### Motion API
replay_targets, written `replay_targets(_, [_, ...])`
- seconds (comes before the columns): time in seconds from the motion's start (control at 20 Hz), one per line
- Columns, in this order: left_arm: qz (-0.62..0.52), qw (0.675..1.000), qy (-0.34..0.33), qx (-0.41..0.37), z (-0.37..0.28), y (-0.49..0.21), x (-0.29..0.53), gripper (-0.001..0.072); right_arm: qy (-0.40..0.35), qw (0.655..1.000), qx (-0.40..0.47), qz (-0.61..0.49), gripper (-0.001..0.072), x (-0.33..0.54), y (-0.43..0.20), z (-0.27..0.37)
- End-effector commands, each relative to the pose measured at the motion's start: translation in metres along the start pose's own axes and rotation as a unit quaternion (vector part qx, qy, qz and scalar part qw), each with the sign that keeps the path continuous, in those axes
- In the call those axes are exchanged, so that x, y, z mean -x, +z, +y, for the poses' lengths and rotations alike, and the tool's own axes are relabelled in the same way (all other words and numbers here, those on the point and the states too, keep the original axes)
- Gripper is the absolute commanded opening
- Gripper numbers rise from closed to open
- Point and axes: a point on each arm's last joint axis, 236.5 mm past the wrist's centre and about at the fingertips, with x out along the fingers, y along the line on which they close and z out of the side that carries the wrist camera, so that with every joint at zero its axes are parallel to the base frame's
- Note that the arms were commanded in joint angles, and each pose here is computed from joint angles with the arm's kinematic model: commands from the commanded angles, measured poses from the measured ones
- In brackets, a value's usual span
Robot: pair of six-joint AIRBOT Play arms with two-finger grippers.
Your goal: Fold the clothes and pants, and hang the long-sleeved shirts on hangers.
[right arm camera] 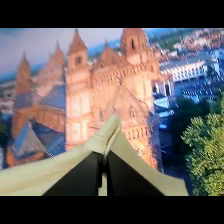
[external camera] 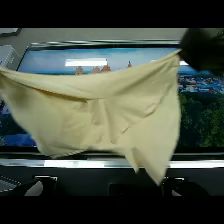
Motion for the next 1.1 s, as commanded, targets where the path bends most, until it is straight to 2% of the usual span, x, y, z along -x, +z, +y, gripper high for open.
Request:
replay_targets(0.0, [0.101, 0.993, 0.057, 0.029, 0.067, -0.066, -0.15, 0.0015, -0.082, 0.986, 0.037, 0.138, 0.0033, -0.147, -0.051, -0.027])
replay_targets(0.15, [0.122, 0.989, 0.074, 0.045, 0.105, -0.089, -0.244, 0.0014, -0.093, 0.981, 0.048, 0.162, 0.0033, -0.243, -0.076, -0.037])
replay_targets(0.3, [0.135, 0.987, 0.065, 0.051, 0.116, -0.084, -0.297, 0.0015, -0.091, 0.982, 0.047, 0.16, 0.0035, -0.296, -0.09, -0.043])
replay_targets(0.35, [0.138, 0.987, 0.062, 0.053, 0.117, -0.079, -0.31, 0.0015, -0.089, 0.982, 0.047, 0.158, 0.0051, -0.305, -0.092, -0.044])
replay_targets(0.4, [0.141, 0.987, 0.059, 0.055, 0.117, -0.076, -0.32, 0.0021, -0.091, 0.982, 0.049, 0.156, 0.0113, -0.309, -0.092, -0.046])
replay_targets(0.45, [0.148, 0.986, 0.057, 0.054, 0.117, -0.073, -0.327, 0.0079, -0.094, 0.982, 0.049, 0.154, 0.024, -0.31, -0.09, -0.049])
replay_targets(0.5, [0.152, 0.985, 0.055, 0.052, 0.116, -0.069, -0.33, 0.0162, -0.099, 0.982, 0.043, 0.156, 0.0398, -0.306, -0.087, -0.055])
replay_targets(0.55, [0.155, 0.986, 0.051, 0.043, 0.114, -0.062, -0.329, 0.0306, -0.109, 0.98, 0.035, 0.163, 0.0516, -0.298, -0.083, -0.065])
replay_targets(0.6, [0.152, 0.987, 0.047, 0.033, 0.11, -0.053, -0.324, 0.0447, -0.12, 0.978, 0.022, 0.171, 0.0554, -0.287, -0.077, -0.08])
replay_targets(0.65, [0.147, 0.988, 0.041, 0.021, 0.105, -0.041, -0.316, 0.055, -0.125, 0.976, 0.003, 0.18, 0.0555, -0.272, -0.067, -0.098])
replay_targets(0.7, [0.145, 0.989, 0.039, 0.016, 0.101, -0.028, -0.303, 0.0597, -0.109, 0.975, -0.014, 0.192, 0.0557, -0.259, -0.059, -0.111])
replay_targets(0.85, [0.168, 0.985, 0.034, 0.012, 0.09, -0.012, -0.26, 0.0613, 0.0, 0.962, -0.06, 0.266, 0.0558, -0.224, -0.057, -0.137])
replay_targets(1.05, [0.221, 0.974, 0.043, 0.031, 0.085, -0.033, -0.209, 0.0619, 0.026, 0.944, -0.025, 0.329, 0.0563, -0.205, -0.078, -0.195])
